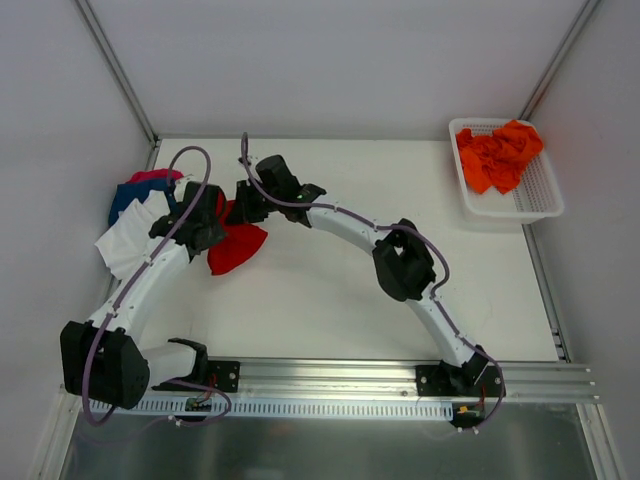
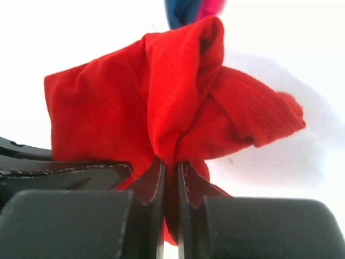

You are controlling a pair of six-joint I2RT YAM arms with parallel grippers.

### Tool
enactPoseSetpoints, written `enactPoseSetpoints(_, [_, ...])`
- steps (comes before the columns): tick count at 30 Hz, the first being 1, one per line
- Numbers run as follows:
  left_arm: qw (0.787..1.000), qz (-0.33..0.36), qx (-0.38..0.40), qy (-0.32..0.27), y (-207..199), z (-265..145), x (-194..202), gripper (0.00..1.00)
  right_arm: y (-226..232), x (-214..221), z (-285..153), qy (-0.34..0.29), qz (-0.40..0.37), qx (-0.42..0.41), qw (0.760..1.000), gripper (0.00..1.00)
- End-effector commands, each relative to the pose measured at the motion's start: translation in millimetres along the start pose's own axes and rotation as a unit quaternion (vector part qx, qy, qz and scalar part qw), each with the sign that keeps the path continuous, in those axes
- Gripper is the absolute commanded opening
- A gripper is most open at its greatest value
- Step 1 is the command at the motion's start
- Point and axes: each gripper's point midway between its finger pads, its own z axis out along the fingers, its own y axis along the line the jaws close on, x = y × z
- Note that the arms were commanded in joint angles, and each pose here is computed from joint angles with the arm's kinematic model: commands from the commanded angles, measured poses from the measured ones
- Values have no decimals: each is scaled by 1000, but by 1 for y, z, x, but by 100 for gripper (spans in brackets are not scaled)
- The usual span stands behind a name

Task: Fold and stack the t-shirts
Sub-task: Neatly place the folded tshirt to the corner

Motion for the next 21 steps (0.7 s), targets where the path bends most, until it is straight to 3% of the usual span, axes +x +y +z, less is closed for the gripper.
enactPoseSetpoints(1, [998,-13,-45,-38,23,-13,-30,0,29,9,7,39,-3,-28,999,1])
enactPoseSetpoints(12, [986,-96,-128,-45,84,-5,-55,0,44,31,51,61,-11,-88,994,0])
enactPoseSetpoints(21, [979,-117,-152,-70,101,-8,-93,0,49,31,56,53,-23,-105,993,0])
